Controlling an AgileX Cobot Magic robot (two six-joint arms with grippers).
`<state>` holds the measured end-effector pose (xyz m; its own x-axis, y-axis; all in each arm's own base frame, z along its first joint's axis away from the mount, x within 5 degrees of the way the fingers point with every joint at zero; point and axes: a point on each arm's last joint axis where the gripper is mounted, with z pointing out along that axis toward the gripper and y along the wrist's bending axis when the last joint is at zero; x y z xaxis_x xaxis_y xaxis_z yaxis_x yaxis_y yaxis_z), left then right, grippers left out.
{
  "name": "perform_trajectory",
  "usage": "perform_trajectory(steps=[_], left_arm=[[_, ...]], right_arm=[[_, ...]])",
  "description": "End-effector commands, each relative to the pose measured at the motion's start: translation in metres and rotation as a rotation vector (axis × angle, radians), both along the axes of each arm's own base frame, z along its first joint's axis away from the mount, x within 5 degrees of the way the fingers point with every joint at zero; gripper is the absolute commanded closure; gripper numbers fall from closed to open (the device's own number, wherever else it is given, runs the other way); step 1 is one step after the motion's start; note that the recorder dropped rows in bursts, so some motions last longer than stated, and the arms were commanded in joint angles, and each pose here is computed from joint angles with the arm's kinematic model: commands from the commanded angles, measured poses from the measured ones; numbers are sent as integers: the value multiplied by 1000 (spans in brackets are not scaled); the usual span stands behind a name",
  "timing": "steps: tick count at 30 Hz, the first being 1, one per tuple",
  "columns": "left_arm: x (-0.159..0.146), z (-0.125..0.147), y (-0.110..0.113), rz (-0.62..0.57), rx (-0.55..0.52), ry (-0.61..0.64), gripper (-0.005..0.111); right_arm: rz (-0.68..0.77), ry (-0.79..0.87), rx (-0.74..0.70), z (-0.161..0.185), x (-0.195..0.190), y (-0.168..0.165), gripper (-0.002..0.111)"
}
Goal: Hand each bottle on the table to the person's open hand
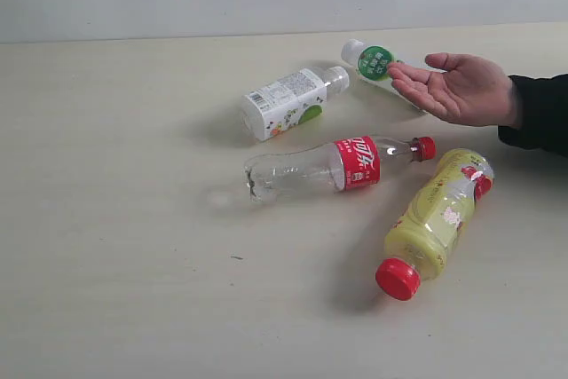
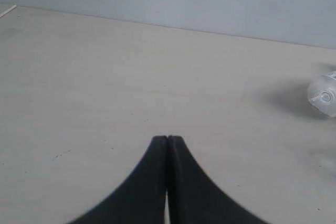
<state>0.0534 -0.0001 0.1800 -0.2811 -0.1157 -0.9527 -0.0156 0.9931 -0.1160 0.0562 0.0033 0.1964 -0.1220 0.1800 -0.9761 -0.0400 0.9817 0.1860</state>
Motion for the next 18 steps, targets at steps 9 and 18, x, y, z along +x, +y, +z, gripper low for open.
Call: perform_trajectory(steps=[9,18], left_arm=[[2,10,1,-17,126,-116,107],[3,34,-2,-2,-263,-372,107]], right_arm=[[-6,-4,-3,-1,0,0,108],[-6,-4,-3,-1,0,0,108]])
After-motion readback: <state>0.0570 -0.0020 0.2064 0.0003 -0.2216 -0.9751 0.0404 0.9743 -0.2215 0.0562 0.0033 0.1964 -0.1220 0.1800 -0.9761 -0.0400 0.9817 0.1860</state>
